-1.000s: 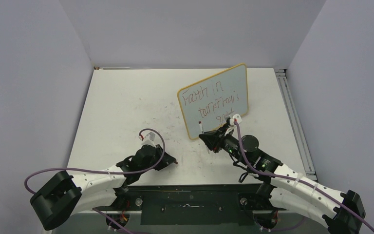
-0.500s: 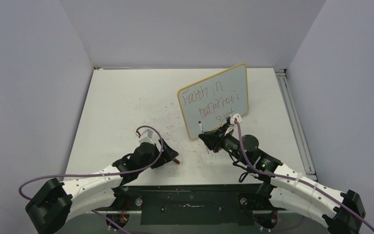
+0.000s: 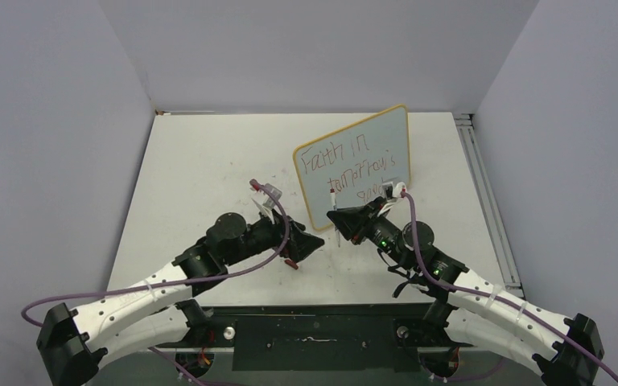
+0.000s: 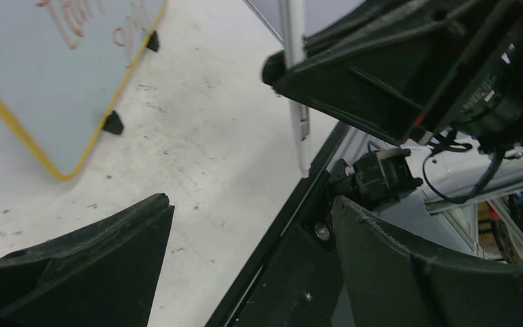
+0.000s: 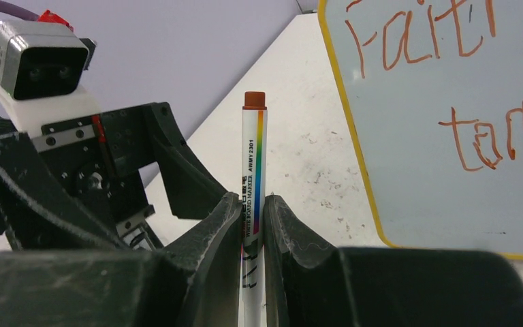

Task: Write a sentence on the whiteboard
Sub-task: Place the pen cap at the center of the board, then close the whiteboard marker at the center of the board.

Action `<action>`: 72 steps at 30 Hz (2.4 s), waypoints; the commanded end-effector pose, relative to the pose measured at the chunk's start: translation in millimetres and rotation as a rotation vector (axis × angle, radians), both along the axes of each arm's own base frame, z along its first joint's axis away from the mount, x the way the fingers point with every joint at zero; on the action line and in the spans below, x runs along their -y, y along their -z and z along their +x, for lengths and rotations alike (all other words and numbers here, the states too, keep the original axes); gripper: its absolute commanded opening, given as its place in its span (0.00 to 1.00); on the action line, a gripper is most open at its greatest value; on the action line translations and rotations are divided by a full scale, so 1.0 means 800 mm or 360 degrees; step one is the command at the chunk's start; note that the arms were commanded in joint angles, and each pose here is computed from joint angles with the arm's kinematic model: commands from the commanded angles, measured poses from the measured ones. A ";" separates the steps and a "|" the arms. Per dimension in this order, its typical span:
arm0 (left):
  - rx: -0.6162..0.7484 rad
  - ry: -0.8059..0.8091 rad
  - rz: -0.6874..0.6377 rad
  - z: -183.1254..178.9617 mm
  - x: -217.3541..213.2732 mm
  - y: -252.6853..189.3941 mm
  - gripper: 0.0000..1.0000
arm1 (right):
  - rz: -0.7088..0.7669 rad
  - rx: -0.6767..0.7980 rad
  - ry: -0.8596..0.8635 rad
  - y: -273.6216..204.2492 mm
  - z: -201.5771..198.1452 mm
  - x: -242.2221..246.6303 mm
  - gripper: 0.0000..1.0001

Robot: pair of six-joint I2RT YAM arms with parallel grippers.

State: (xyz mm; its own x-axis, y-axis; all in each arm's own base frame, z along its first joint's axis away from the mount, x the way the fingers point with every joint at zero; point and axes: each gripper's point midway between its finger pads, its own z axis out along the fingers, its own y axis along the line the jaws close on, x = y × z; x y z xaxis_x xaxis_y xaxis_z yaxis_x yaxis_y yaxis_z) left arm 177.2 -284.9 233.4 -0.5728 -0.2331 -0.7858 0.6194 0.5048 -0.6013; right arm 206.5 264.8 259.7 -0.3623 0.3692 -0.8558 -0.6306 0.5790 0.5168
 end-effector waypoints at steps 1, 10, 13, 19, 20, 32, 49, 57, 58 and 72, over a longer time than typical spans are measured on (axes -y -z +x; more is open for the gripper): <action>0.0213 0.0272 -0.0134 -0.024 0.047 -0.052 0.85 | 0.0239 0.0071 -0.0033 -0.055 -0.004 -0.006 0.07; 0.0203 0.0242 -0.0112 -0.013 0.079 -0.055 0.84 | 0.0251 0.0043 -0.0072 -0.050 -0.006 -0.014 0.07; 0.0198 0.0221 -0.0135 -0.008 0.086 -0.060 0.79 | 0.0254 0.0036 -0.0075 -0.048 -0.006 -0.015 0.07; 0.0197 0.0207 -0.0074 -0.004 0.090 -0.054 0.33 | 0.0234 0.0016 -0.0070 -0.043 -0.007 -0.013 0.08; 0.0194 0.0203 -0.0053 -0.004 0.089 -0.051 0.26 | 0.0221 0.0008 -0.0064 -0.041 -0.007 -0.012 0.08; 0.0248 0.0281 0.0341 -0.018 0.051 -0.029 0.00 | 0.0006 -0.0052 0.0041 -0.035 -0.010 0.020 0.61; 0.0508 0.0792 0.1046 -0.054 -0.004 0.032 0.00 | -0.0292 -0.0440 -0.0960 -0.017 -0.053 0.040 0.74; 0.0539 0.0932 0.1093 -0.064 0.007 0.046 0.00 | -0.0278 -0.0517 -0.1171 0.000 -0.082 0.001 0.66; 0.0548 0.0945 0.1101 -0.065 0.008 0.046 0.00 | -0.0284 -0.0525 -0.1184 0.004 -0.085 -0.004 0.65; 0.0532 0.0990 0.1120 -0.066 0.019 0.052 0.00 | -0.0297 -0.0610 -0.1217 0.035 -0.097 -0.024 0.40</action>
